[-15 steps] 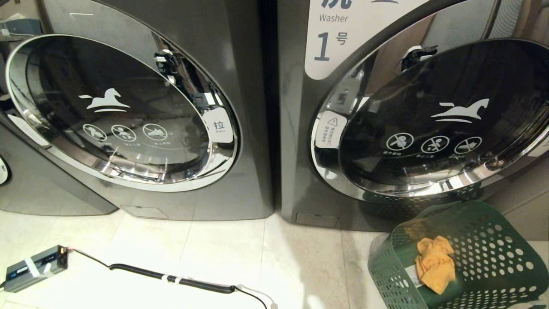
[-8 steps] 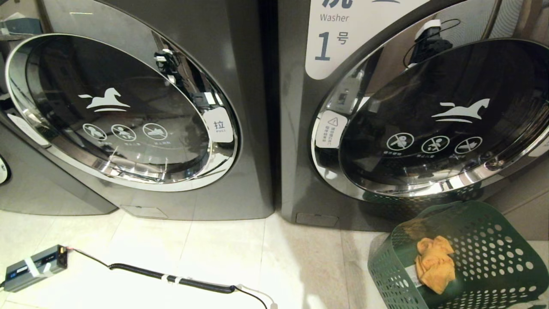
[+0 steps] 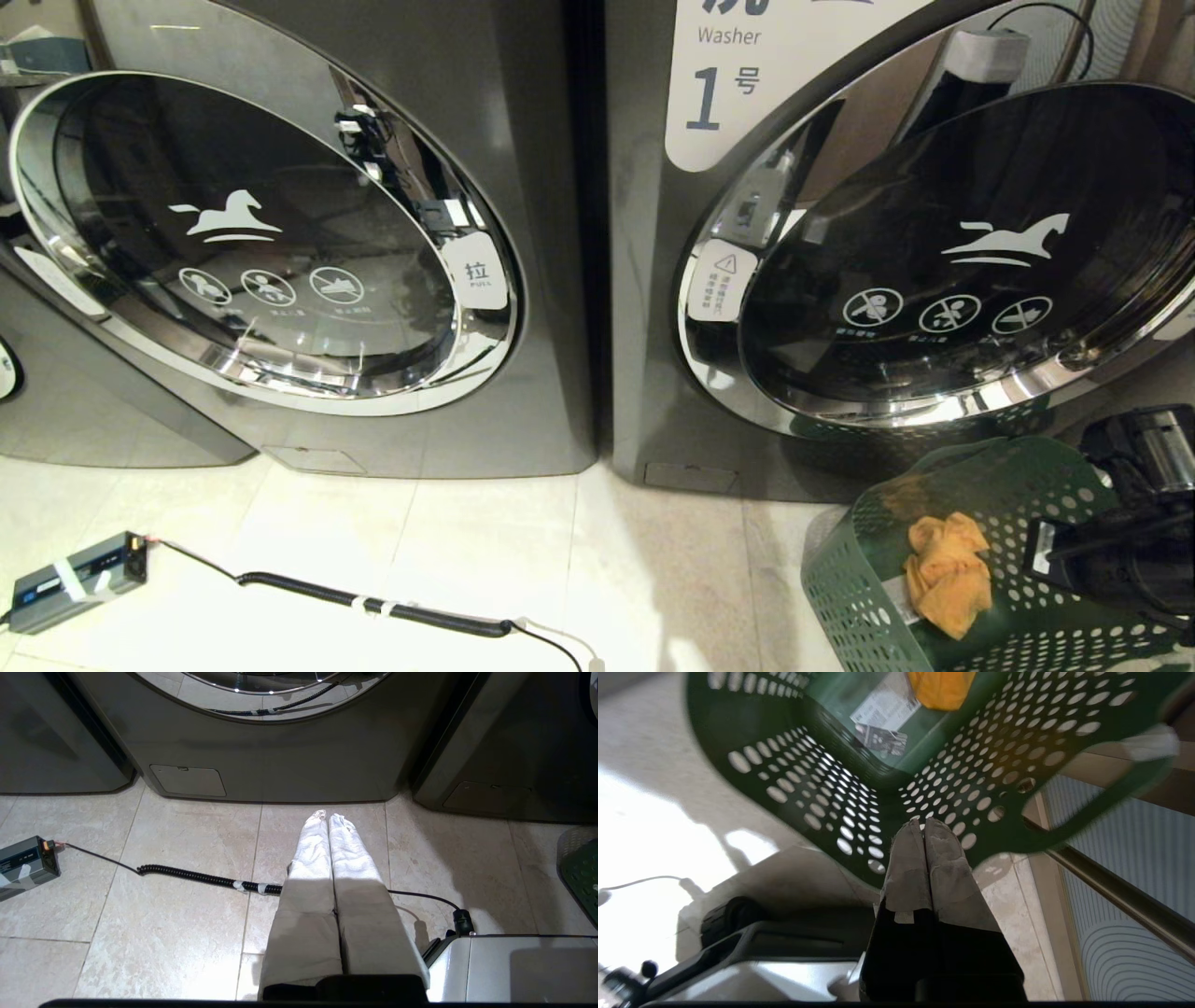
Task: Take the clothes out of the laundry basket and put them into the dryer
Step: Take the clothes out of the basket
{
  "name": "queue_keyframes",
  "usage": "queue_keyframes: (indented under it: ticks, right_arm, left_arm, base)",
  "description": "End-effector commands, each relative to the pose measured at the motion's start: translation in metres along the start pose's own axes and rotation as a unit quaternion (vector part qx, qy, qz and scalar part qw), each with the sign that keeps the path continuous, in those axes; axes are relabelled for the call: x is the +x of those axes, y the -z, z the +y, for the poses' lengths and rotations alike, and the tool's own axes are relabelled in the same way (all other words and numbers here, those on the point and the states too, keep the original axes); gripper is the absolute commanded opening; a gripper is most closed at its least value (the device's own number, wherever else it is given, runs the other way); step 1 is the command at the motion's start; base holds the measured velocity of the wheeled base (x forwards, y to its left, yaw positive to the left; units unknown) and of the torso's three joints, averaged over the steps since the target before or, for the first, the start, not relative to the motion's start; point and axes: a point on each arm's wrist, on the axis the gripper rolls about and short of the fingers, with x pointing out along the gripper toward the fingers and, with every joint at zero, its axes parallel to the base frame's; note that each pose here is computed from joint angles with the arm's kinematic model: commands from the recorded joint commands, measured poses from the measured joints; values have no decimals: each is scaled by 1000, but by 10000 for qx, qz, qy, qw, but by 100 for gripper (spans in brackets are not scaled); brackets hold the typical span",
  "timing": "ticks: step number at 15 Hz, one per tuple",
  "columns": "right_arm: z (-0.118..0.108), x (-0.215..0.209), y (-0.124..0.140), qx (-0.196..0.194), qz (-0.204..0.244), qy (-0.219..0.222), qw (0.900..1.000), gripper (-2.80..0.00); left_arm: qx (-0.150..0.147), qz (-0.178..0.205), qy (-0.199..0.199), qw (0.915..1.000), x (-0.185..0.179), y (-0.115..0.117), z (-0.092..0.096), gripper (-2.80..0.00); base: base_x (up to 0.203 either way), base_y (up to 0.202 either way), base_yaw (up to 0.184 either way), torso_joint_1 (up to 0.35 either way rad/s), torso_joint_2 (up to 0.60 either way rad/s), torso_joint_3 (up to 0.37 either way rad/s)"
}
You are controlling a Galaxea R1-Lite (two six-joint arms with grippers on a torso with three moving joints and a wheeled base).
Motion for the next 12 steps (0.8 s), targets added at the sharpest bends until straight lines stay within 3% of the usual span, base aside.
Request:
queue_keyframes:
  ticks: [1, 3, 5, 12]
  right_arm:
    - [4, 45, 0, -29, 572, 377, 9976, -280]
    - [-18, 72, -15, 74, 708, 727, 9948, -280]
    - [-43, 95, -33, -81, 815, 940, 9922, -280]
    - [-71, 170, -51, 286, 1209, 665, 9900, -280]
  left_arm:
    - [-1, -3, 1, 10000, 0, 0, 0, -280]
    - [-1, -3, 0, 10000, 0, 0, 0, -280]
    - [-1, -3, 0, 10000, 0, 0, 0, -280]
    - [-1, -3, -14, 10000, 0, 0, 0, -280]
  base:
    - [0, 0, 0, 0, 0, 0]
    - [0, 0, 0, 0, 0, 0]
    - [0, 0, 0, 0, 0, 0]
    - [0, 0, 0, 0, 0, 0]
